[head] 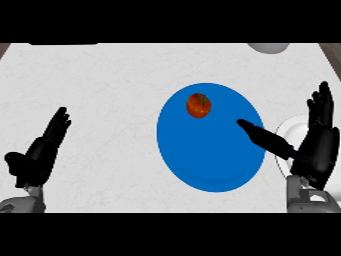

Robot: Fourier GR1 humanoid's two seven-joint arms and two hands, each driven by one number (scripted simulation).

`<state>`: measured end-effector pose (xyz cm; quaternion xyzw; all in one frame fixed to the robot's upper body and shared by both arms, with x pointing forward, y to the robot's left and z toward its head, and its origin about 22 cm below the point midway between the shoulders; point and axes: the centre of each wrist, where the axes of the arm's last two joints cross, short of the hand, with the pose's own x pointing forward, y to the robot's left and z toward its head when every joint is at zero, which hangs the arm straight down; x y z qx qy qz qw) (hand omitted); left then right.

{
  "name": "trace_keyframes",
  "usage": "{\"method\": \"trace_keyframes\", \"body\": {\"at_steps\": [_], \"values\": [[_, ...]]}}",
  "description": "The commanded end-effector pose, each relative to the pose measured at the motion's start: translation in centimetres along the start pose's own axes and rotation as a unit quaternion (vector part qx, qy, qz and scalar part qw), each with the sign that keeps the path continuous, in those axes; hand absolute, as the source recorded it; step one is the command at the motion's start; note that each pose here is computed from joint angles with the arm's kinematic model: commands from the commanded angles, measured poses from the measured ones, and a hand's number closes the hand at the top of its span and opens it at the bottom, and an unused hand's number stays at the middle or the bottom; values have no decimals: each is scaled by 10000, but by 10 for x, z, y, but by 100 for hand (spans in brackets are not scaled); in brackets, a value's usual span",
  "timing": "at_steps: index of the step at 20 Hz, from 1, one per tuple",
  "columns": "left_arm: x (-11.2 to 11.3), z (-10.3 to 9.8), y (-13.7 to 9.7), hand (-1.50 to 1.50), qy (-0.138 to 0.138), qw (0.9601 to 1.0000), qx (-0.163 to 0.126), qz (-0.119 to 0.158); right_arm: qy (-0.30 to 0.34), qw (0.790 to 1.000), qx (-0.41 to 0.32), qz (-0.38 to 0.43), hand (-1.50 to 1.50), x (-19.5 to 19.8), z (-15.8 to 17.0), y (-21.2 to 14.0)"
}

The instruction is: Pick the tomato from the plate and place it in the plate

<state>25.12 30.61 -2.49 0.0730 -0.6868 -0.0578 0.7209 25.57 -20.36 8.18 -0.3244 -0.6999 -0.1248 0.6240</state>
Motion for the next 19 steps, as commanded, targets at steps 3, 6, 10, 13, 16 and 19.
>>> {"method": "trace_keyframes", "body": {"at_steps": [3, 6, 10, 13, 16, 19], "values": [[5, 3, 1, 0, -32, 10000, 42, -34, -125, 9996, 85, -254, -150, -37, 27, -77], [-2, 15, -10, 0, 30, 9999, 114, -21, -261, 9987, 396, -179, -150, -54, 20, -118], [16, 0, -6, 0, -33, 10000, 8, 1, -378, 9972, 628, -134, -150, -84, 32, -148], [4, -12, -9, 0, 11, 10000, -63, -36, -369, 9968, 703, -72, -150, -113, 36, -141], [3, 2, 25, 0, -23, 10000, -45, -60, -334, 9973, 652, 35, -150, -139, 50, -159], [4, 1, -6, 0, -11, 10000, -81, 38, -440, 9978, 490, 95, -150, -134, 23, -178]]}}
